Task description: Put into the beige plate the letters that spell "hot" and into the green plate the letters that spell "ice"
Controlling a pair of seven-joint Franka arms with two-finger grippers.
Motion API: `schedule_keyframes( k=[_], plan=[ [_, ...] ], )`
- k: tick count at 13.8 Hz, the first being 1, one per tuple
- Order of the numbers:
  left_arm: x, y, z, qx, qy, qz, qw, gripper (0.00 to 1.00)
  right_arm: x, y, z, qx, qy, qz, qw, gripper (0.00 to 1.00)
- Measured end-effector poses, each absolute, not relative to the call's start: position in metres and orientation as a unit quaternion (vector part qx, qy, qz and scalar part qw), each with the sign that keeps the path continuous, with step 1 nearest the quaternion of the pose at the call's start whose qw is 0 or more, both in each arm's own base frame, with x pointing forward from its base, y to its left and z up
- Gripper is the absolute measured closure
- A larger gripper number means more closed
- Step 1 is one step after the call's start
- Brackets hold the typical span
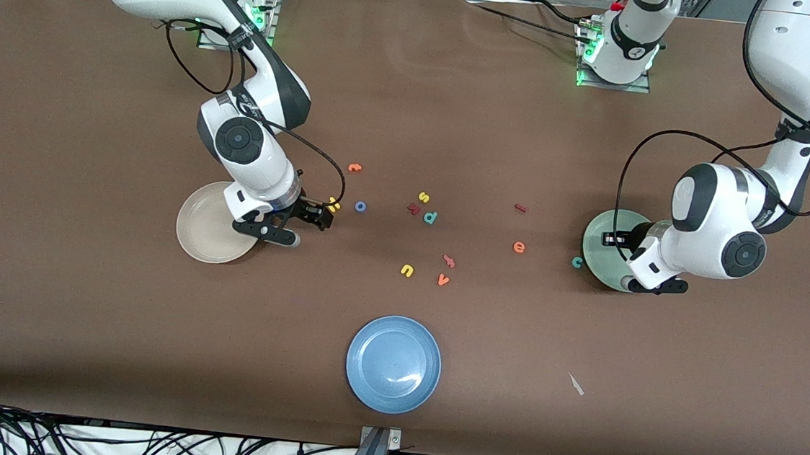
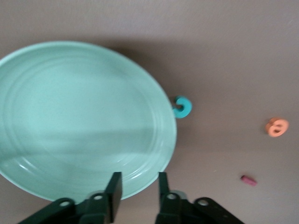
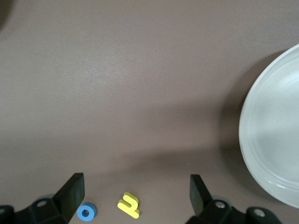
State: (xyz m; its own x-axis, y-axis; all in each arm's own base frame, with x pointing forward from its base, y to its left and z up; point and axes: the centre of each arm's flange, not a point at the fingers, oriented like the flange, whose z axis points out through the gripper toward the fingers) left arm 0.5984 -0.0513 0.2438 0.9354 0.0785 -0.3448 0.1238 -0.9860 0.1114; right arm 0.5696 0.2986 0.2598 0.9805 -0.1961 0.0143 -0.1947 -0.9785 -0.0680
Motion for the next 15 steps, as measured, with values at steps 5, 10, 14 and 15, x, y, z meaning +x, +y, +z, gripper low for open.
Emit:
schedule_keyframes(
  k=[5, 10, 14, 15],
  plan=[
    [0.612, -0.118, 0.270, 0.984, 0.082, -0.147, 0.065, 0.11, 0.570, 0.298, 0.259, -0.994, 0.108, -0.009, 0.033, 0.00],
    [0.615, -0.183, 0.227, 0.978, 0.162, -0.120, 0.060, 0.11, 0.572, 0.289, 0.257, -0.993, 0.117, -0.001, 0.024, 0.00],
    [0.612, -0.212, 0.198, 0.967, 0.222, -0.105, 0.061, 0.11, 0.577, 0.286, 0.260, -0.990, 0.141, -0.005, 0.026, 0.00],
    [0.610, -0.216, 0.192, 0.966, 0.228, -0.106, 0.060, 0.12, 0.577, 0.287, 0.260, -0.988, 0.155, -0.004, 0.026, 0.00]
  ],
)
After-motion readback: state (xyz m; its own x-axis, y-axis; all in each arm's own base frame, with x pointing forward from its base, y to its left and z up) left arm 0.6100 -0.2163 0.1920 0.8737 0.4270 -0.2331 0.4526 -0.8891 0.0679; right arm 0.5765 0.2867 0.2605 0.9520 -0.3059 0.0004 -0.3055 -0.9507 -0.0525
